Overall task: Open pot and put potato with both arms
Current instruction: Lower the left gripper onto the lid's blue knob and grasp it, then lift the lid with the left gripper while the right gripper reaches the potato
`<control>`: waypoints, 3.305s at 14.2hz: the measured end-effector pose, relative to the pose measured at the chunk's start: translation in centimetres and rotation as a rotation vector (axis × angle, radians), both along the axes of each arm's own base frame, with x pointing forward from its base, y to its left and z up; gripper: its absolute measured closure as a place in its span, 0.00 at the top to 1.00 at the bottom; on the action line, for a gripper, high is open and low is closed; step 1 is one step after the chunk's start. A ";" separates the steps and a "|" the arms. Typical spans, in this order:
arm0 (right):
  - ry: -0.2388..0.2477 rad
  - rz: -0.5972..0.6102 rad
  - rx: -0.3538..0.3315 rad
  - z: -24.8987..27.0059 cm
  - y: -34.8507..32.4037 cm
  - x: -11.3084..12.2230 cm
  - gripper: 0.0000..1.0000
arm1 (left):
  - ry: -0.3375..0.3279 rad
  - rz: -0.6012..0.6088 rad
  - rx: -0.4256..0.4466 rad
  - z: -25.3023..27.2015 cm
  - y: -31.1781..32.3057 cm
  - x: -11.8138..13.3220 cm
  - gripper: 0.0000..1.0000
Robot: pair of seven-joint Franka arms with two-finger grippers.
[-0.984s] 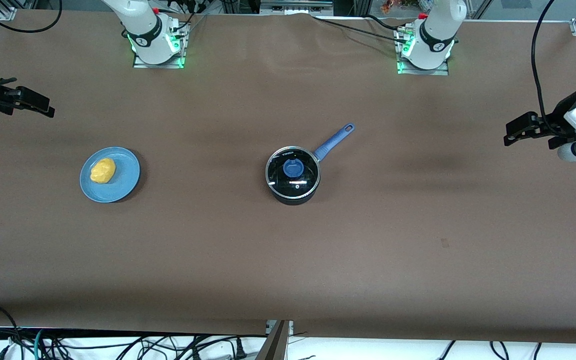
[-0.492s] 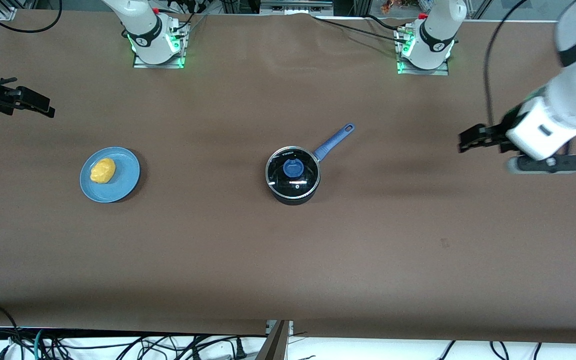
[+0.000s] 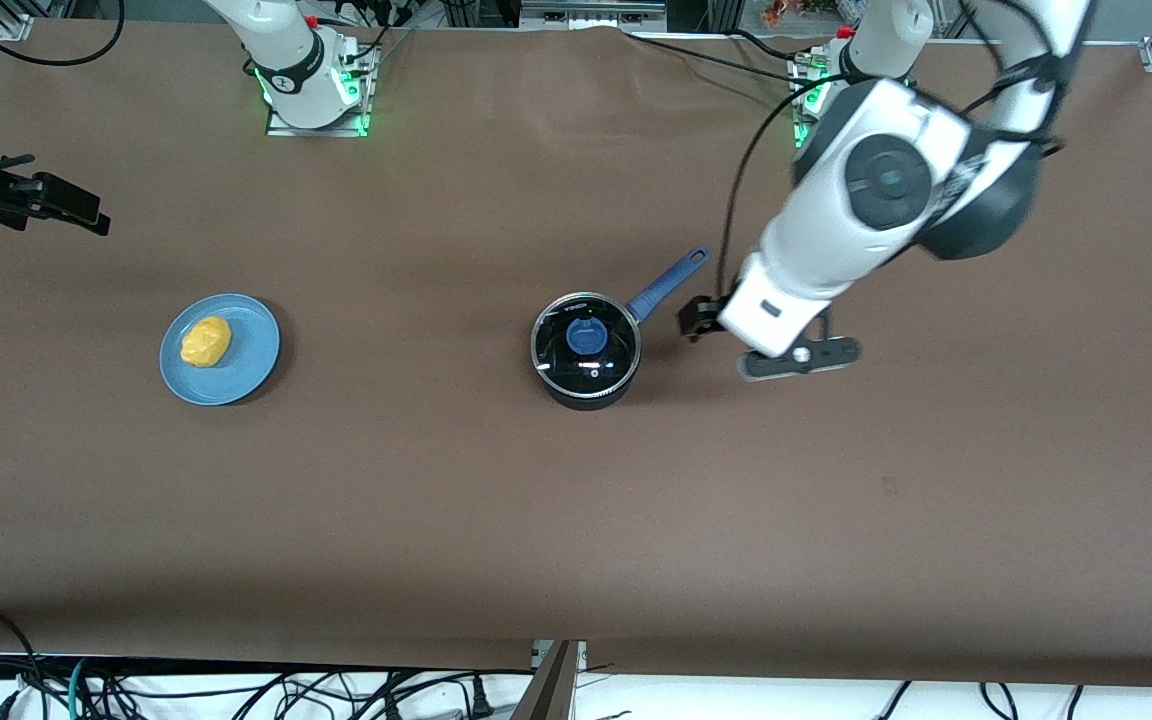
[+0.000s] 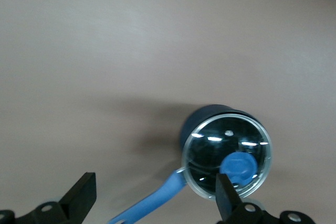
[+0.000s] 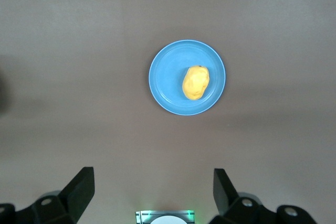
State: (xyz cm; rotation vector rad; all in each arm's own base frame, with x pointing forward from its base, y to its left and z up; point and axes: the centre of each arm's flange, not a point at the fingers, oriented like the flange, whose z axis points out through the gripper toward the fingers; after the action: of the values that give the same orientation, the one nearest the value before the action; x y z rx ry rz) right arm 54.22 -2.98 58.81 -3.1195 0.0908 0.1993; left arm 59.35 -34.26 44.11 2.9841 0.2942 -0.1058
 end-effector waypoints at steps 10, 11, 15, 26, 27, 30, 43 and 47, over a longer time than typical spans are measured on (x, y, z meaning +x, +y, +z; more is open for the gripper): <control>0.028 0.000 0.001 -1.3 0.0 0.5 1.00 | -0.007 -0.075 0.037 -13.0 -13.8 -6.2 1.00; 0.036 0.000 0.001 -1.8 0.0 0.7 1.00 | -0.008 -0.076 0.038 -13.5 -14.3 -6.5 1.00; 0.071 -0.005 -0.003 -3.8 -0.3 1.5 1.00 | -0.017 -0.072 0.063 -14.7 -14.9 -7.0 1.00; 0.095 0.009 -0.020 -5.1 0.1 2.0 1.00 | -0.033 -0.052 0.055 -15.0 -14.5 -5.9 0.93; 0.095 0.009 -0.020 -5.1 0.1 2.0 1.00 | -0.037 -0.055 0.058 -15.0 -14.5 -5.9 0.93; 0.104 -0.018 -0.027 -5.5 0.0 2.1 1.00 | -0.054 -0.055 0.067 -14.9 -14.6 -5.8 0.67; -0.022 -0.272 -0.197 -27.3 -0.5 1.6 1.00 | -0.086 -0.008 0.048 -12.4 -13.4 -3.8 0.65; -0.001 -0.226 -0.261 -32.9 -0.8 1.1 1.00 | -0.112 -0.031 0.035 -8.3 -8.1 0.0 0.65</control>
State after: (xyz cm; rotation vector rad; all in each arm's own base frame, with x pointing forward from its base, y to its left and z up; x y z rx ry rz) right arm 55.30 -3.76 25.95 -3.3288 0.5068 0.1951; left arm 59.31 -42.33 35.82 3.0156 0.2389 0.0644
